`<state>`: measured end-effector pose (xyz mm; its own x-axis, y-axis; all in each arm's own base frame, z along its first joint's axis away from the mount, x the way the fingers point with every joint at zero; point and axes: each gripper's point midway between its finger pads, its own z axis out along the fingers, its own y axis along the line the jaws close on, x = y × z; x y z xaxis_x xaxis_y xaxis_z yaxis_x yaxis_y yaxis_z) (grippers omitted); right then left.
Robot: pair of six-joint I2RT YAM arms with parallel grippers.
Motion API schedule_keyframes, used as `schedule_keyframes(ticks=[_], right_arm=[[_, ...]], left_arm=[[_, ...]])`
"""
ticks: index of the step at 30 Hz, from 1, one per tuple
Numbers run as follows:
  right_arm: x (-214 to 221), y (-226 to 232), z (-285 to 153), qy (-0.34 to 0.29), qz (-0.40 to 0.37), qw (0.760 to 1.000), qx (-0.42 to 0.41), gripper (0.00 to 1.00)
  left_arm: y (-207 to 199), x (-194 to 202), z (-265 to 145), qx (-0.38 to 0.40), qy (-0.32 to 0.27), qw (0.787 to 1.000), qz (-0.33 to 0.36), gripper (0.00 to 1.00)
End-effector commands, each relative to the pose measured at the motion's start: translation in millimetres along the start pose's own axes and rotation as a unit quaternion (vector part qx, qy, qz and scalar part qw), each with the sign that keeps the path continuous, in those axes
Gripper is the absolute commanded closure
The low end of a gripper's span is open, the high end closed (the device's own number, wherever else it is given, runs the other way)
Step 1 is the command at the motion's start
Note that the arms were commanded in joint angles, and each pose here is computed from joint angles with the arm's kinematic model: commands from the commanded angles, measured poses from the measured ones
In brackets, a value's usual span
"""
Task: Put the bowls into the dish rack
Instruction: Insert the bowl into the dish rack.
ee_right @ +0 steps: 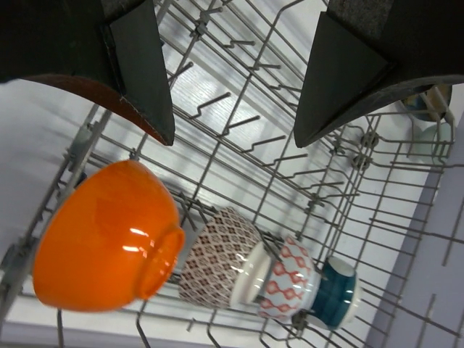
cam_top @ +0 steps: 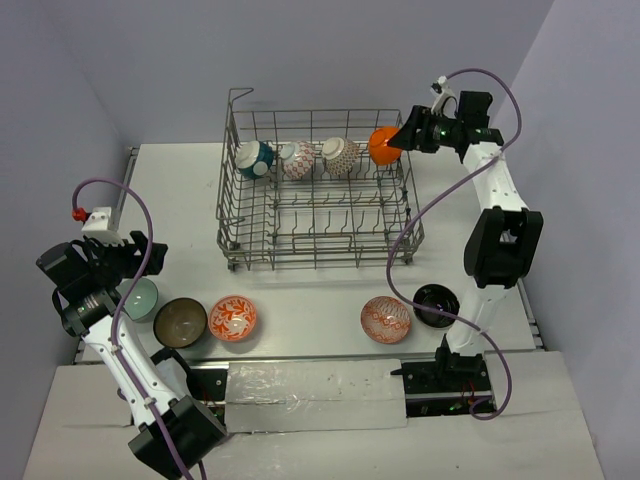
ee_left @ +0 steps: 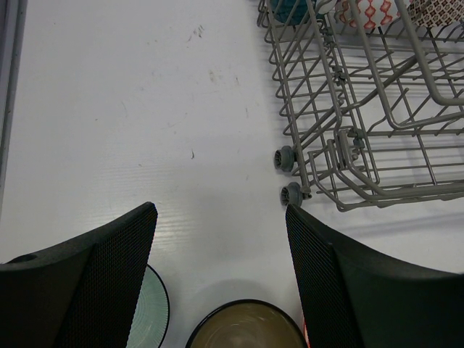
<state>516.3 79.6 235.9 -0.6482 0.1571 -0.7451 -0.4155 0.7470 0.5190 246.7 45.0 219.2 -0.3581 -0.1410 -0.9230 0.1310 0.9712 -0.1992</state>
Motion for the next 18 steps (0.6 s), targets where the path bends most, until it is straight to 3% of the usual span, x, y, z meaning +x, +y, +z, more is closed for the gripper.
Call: schedule_keyframes(ticks=[1,14,18], right_arm=[[-40.0,45.3,-25.5,-0.060,-0.052,0.996,-0.036,0.25],[-10.7,27.3,6.6,-0.009,-0.013,1.000,-0.002,0.25],[-3.8,30.7,17.8,0.001,-0.011,1.000,0.014,0.20]], left_arm=[[-3.7,-5.1,-1.5,0.012,-0.010,1.000,0.016,0.23],[-2.8,-4.2,-0.2,0.015,-0.006,1.000,0.012,0.23],[-3.2,-4.5,-0.8,0.014,-0.007,1.000,0.013,0.23]])
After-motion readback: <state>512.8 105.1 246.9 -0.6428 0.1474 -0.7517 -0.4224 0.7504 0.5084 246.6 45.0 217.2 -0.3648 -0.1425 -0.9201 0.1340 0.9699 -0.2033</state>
